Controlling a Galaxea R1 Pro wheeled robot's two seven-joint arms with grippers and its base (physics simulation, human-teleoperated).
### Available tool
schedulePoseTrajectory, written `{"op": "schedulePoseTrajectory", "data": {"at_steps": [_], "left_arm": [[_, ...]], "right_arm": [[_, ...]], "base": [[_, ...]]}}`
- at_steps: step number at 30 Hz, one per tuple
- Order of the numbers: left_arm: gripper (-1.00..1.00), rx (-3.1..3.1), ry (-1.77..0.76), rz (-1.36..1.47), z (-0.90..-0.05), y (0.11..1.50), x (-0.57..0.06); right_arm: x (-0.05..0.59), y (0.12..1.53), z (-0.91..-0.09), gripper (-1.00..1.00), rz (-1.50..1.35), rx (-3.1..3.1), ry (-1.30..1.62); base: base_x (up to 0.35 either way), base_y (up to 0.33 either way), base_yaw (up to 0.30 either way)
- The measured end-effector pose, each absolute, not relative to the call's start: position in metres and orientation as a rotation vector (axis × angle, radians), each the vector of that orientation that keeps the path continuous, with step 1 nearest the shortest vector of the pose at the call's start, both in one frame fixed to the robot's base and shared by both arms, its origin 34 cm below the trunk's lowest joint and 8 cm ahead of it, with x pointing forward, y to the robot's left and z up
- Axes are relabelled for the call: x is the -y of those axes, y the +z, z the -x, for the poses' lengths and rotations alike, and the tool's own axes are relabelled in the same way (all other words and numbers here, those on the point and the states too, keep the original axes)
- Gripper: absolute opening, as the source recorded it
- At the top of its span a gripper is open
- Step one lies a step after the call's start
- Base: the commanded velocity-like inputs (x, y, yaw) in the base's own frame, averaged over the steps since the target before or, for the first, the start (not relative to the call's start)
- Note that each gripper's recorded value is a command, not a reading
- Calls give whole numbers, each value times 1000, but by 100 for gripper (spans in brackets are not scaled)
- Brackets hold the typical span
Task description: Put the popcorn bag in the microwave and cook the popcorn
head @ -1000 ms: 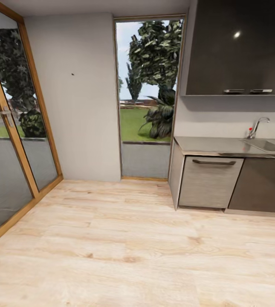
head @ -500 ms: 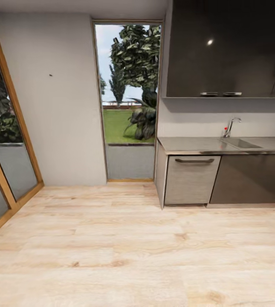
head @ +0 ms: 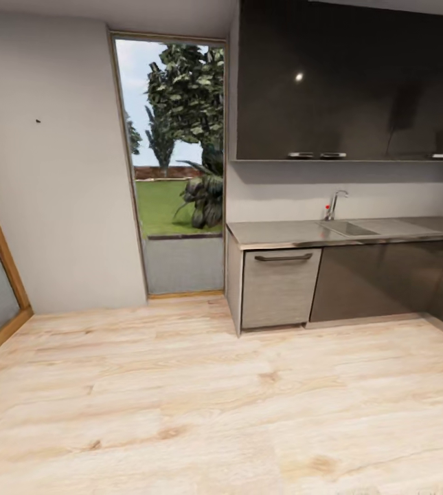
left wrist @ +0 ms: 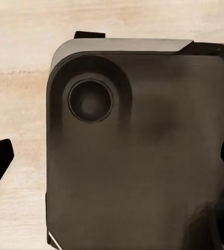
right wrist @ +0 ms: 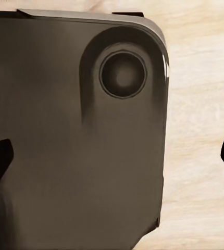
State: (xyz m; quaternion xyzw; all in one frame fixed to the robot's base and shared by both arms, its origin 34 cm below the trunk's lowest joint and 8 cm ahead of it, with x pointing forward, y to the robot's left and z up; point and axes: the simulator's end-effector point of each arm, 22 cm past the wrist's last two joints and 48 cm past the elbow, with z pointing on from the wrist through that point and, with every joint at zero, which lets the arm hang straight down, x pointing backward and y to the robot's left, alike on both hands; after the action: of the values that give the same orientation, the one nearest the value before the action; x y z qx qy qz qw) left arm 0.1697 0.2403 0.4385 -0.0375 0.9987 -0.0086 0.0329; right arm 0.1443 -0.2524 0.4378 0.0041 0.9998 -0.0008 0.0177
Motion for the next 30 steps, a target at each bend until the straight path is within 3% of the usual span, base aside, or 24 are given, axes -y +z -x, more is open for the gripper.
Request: {"op": "schedulePoseTrajectory", "data": {"at_steps": [30], "left_arm": [[100, -3013, -26, 108, -192, 441, -241]], "right_arm": [[248, 438, -154, 100, -5, -3081, 4]], "base": [[0, 0, -264]]}}
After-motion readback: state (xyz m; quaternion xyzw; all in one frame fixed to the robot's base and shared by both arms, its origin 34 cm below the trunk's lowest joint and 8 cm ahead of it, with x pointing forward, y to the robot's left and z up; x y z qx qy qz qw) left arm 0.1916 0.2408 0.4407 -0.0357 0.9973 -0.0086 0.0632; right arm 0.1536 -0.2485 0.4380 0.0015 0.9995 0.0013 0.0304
